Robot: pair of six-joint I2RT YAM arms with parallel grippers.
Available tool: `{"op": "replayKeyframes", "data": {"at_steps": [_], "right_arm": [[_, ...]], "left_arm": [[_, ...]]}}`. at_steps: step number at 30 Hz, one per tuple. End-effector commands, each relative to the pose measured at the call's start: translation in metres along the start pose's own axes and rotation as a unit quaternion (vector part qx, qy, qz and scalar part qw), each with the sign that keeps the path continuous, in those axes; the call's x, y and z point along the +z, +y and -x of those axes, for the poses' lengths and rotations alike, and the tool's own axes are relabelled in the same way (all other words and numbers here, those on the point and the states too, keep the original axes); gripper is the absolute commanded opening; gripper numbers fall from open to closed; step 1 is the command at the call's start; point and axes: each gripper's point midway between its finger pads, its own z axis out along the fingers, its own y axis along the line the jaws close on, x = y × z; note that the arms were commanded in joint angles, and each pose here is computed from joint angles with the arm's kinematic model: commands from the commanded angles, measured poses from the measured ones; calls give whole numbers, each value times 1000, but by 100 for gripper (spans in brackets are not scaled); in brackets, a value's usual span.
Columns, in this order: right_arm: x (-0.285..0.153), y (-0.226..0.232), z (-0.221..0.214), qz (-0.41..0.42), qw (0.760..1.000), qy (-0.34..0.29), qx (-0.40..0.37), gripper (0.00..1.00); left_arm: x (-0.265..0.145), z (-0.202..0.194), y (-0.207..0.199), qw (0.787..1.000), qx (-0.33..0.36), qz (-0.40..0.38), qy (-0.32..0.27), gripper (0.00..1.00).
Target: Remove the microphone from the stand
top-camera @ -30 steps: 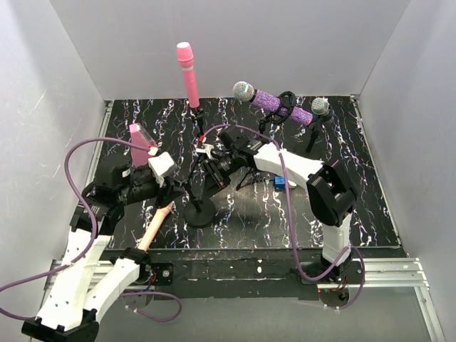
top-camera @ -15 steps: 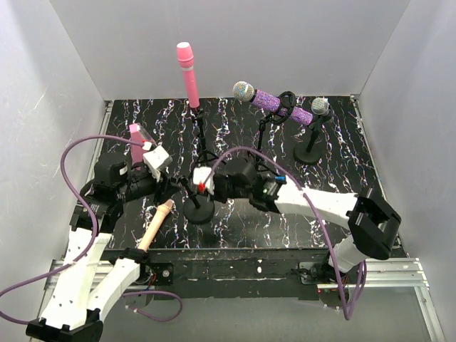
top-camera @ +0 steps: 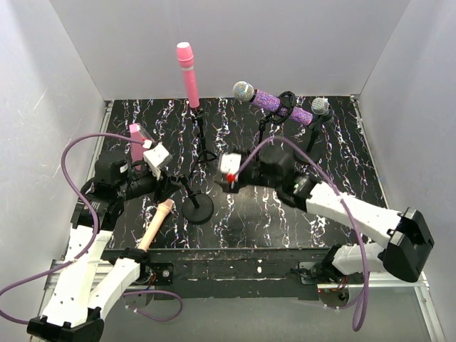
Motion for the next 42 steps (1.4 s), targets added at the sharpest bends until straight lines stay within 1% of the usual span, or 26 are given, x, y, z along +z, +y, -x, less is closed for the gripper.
{"op": "replayKeyframes", "data": {"at_steps": [1, 3, 5, 7, 11, 14, 16, 18, 21, 25, 29, 42], "right_arm": [[-27, 34, -8, 117, 946, 91, 289, 75], [-27, 42, -6, 165, 895, 110, 399, 74], [-22, 47, -3, 195, 853, 108, 472, 74], [-19, 49, 5, 211, 840, 93, 491, 74], [-10, 54, 18, 257, 788, 89, 553, 69], [0, 57, 18, 269, 751, 94, 595, 67], [6, 58, 14, 270, 735, 99, 614, 66], [13, 59, 10, 272, 722, 102, 627, 66], [20, 58, 8, 274, 713, 103, 637, 66], [29, 56, 6, 275, 698, 103, 653, 69], [37, 60, -4, 273, 686, 113, 665, 69], [50, 71, -5, 294, 676, 116, 666, 62]], "left_arm": [[-7, 9, -7, 1000, 7, -15, -8, 0], [-7, 10, -8, 1000, 13, -18, -10, 0], [-7, 8, -9, 1000, 19, -21, -7, 0], [-7, 9, -9, 999, 25, -23, -8, 0], [-8, 12, -10, 999, 36, -28, -11, 0], [-9, 13, -14, 998, 45, -39, -13, 0], [-10, 14, -14, 998, 49, -39, -17, 0], [-11, 15, -15, 997, 57, -41, -18, 0], [-12, 16, -16, 997, 64, -43, -20, 0], [-15, 16, -21, 996, 71, -50, -25, 0], [-18, 14, -23, 995, 77, -51, -24, 0], [-18, 12, -24, 995, 77, -53, -22, 0]]}}
